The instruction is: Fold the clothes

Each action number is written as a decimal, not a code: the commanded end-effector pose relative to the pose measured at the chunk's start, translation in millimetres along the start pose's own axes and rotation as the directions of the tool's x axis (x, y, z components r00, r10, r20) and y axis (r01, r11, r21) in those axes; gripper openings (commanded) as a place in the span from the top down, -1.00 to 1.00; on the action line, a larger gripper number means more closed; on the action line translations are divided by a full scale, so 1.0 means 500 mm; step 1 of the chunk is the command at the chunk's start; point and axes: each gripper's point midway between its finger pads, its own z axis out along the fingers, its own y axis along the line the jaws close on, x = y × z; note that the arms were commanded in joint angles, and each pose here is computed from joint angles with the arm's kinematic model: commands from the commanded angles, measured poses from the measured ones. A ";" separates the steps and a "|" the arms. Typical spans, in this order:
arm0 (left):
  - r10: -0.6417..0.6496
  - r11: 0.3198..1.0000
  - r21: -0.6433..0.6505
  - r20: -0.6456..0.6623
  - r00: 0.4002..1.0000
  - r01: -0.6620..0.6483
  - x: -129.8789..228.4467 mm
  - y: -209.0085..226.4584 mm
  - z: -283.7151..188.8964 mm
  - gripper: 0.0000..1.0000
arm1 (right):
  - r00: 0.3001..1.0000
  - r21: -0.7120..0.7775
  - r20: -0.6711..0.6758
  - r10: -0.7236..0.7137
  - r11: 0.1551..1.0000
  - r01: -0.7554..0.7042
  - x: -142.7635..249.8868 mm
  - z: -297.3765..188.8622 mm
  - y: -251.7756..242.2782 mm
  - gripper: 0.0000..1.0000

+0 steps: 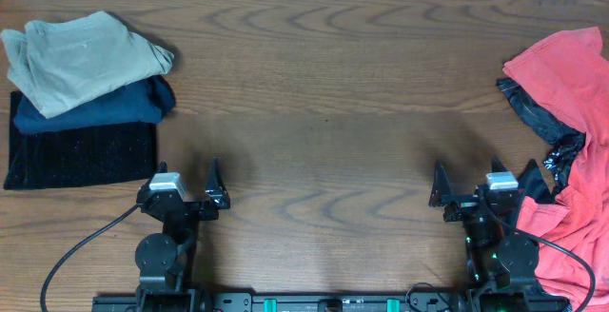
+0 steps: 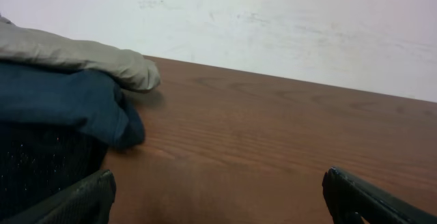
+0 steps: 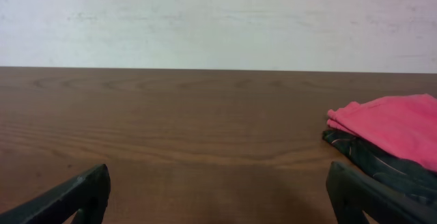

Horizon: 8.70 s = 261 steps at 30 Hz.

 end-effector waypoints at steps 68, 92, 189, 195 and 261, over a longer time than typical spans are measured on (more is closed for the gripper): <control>-0.076 0.997 -0.002 -0.056 0.996 0.076 0.027 0.001 0.000 -0.96 | 0.998 -0.020 -0.003 0.060 0.998 -0.060 0.001 0.000 0.007 -0.98; -0.126 0.992 -0.046 -0.557 0.821 0.121 -0.044 -0.056 0.007 -0.96 | 0.846 0.156 -0.523 0.108 0.987 -0.029 -0.018 0.002 -0.039 -0.98; -0.287 0.916 -0.104 -0.844 0.453 0.387 0.096 -0.186 0.097 -0.97 | 0.321 0.189 -0.926 0.200 0.980 -0.064 0.297 0.054 -0.043 -0.24; -0.190 0.926 -0.008 -0.874 0.447 0.378 0.130 -0.250 0.109 -0.97 | 0.315 0.227 -0.918 0.242 0.970 -0.085 0.298 0.054 -0.040 0.98; -0.146 0.802 0.094 -0.927 0.345 0.590 0.424 -0.674 0.182 0.56 | 0.396 0.600 -0.675 0.622 0.776 -0.195 -0.005 -0.041 -0.213 0.10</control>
